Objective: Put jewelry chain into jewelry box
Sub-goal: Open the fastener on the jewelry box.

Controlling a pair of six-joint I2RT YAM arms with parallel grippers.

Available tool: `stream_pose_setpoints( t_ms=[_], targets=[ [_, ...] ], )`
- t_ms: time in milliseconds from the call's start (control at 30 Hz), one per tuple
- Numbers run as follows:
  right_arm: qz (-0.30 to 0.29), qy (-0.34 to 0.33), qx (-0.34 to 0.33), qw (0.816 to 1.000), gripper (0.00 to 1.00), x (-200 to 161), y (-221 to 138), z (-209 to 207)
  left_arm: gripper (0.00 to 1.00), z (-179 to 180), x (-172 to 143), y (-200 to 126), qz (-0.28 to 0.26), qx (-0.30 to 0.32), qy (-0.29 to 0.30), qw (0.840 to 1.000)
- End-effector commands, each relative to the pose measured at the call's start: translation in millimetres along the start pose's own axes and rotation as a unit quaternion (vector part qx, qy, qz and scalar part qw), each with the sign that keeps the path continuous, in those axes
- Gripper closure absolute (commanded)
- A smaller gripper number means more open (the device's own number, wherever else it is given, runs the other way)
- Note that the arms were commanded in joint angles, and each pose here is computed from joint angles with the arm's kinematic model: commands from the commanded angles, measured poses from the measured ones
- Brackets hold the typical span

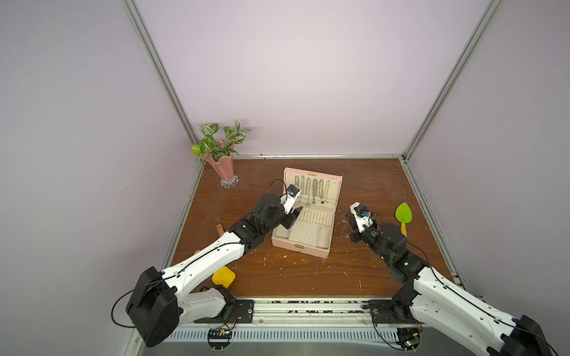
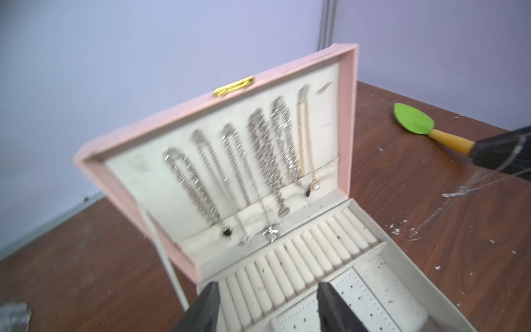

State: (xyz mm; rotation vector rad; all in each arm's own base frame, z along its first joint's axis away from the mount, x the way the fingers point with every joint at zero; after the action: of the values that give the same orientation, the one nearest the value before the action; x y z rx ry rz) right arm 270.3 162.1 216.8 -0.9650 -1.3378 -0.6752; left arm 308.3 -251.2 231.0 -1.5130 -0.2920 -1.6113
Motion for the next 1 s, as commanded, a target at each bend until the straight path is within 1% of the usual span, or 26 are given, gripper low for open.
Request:
stream_pose_setpoints(
  t_ms=[0,67,167,267,433,667,833,967],
  targets=[
    [-0.036,0.010,0.030,0.999,0.99,16,0,2,0.48,-21,42,14,-0.097,-0.058,0.111,0.987],
    [-0.036,0.011,0.036,0.999,0.99,16,1,0,0.50,-28,49,33,-0.105,-0.080,0.141,0.981],
    [-0.037,0.009,0.045,0.998,0.99,16,3,1,0.54,-35,57,53,-0.117,-0.095,0.175,0.973],
    [-0.039,0.006,0.053,0.998,0.99,17,4,3,0.56,-37,66,69,-0.136,-0.092,0.204,0.965],
    [-0.045,0.002,0.062,0.997,0.99,23,8,6,0.60,-36,68,99,-0.127,-0.087,0.236,0.960],
    [-0.051,0.001,0.065,0.997,0.99,29,8,6,0.65,-35,75,116,-0.139,-0.081,0.264,0.951],
    [-0.048,0.001,0.062,0.997,0.99,27,8,5,0.69,-38,82,118,-0.157,-0.086,0.266,0.947],
    [-0.048,0.002,0.063,0.997,0.99,26,9,4,0.70,-40,83,123,-0.158,-0.091,0.268,0.946]
  ],
)
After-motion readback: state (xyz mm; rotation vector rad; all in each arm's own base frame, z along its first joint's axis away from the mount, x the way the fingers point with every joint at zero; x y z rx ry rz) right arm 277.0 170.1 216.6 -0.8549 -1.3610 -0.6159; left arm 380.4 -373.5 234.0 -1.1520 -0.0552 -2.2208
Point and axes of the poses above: each gripper's point midway between its finger pads, its own y axis out along the fingers, its own z axis along the line the jaws close on, x = y × z, the point moved 1 cm from there along -y, back along the fingers, and after that the axes turned 4 degrees about y, right-handed, at the moved point
